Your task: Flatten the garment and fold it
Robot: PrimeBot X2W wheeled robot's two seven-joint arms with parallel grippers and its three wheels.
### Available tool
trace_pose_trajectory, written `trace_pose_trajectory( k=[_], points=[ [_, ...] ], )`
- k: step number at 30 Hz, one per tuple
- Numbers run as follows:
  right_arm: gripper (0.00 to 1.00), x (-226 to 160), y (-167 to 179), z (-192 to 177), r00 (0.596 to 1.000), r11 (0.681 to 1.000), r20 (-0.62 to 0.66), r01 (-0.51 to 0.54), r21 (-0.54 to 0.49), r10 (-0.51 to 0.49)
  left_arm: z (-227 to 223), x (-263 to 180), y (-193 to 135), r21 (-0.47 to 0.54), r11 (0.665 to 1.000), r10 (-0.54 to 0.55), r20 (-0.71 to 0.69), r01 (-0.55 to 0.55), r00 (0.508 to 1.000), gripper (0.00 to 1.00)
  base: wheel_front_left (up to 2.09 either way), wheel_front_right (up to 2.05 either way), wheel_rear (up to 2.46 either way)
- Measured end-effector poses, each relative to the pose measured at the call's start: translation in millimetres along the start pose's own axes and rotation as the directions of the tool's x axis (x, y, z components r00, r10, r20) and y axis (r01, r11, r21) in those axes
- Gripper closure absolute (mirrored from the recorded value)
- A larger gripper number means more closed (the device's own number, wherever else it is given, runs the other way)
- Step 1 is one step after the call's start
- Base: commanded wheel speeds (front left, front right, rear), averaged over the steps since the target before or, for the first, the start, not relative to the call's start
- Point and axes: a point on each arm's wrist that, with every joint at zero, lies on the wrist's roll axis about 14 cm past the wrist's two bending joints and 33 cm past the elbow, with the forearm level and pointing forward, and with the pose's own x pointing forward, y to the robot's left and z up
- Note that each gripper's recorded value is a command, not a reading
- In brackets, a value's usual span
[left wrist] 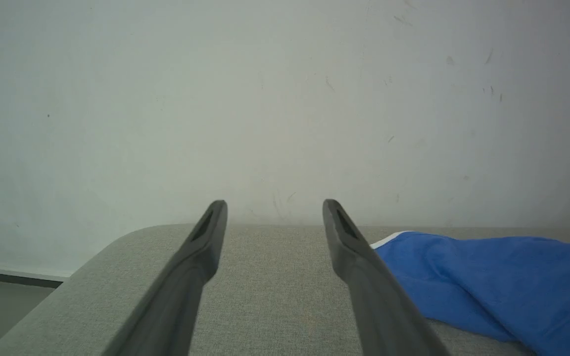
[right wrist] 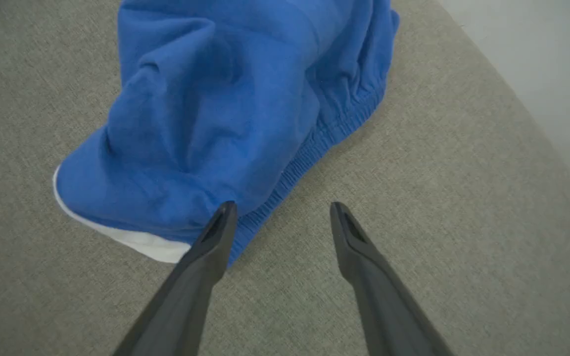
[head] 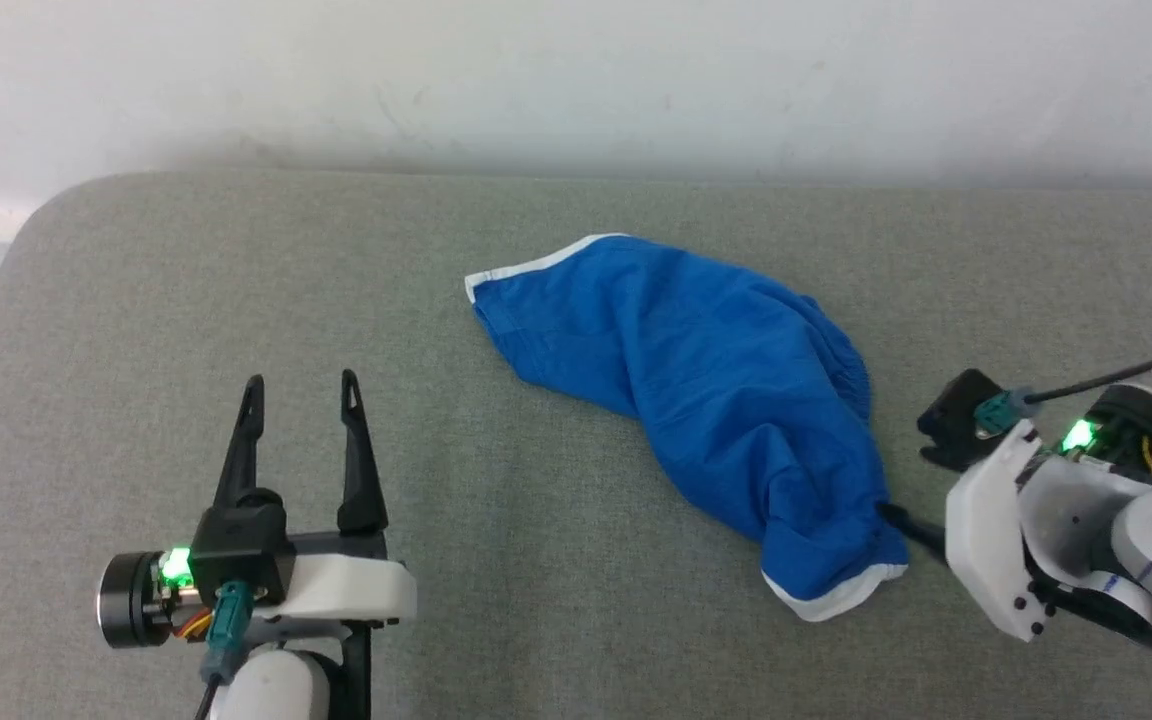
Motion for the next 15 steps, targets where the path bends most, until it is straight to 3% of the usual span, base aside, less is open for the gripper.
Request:
trace_pose_trajectory(
  k=[7,10,11,12,13,15],
  points=[
    [0.0,35.9,42.7,-36.7,0.962,0.981,-0.198,-0.173,0.085,0.187,-16.6,3.7,-3.5,-0.003,1.0,0.0,-0.046,0.0,0.999,0.0,0.0,0.0,0.0],
    [0.0,46.2,45.4,-47.8,0.947,0.976,-0.243,-0.192,0.101,0.211,-19.9,6.7,-3.1,0.0,1.0,0.004,-0.054,-0.004,0.999,0.0,0.0,0.0,0.0],
    [0.07,48.9,46.4,-49.1,0.944,0.975,-0.247,-0.199,0.103,0.219,-20.3,7.2,-2.4,0.001,1.0,0.007,-0.055,-0.007,0.998,0.0,0.0,0.0,0.0],
    [0.75,51.1,46.1,-49.1,0.945,0.973,-0.239,-0.201,0.109,0.222,-21.0,7.0,-1.7,0.002,1.0,0.01,-0.057,-0.009,0.998,0.0,0.0,0.0,0.0],
    [1.0,53.0,44.6,-47.7,0.95,0.973,-0.219,-0.199,0.117,0.221,-21.9,6.6,-0.7,0.003,1.0,0.013,-0.06,-0.013,0.998,0.0,0.0,0.0,0.0],
    [1.0,55.0,39.0,-42.4,0.967,0.977,-0.16,-0.184,0.11,0.2,-22.7,6.9,0.3,0.004,1.0,0.017,-0.062,-0.017,0.998,0.0,0.0,0.0,0.0]
  ],
)
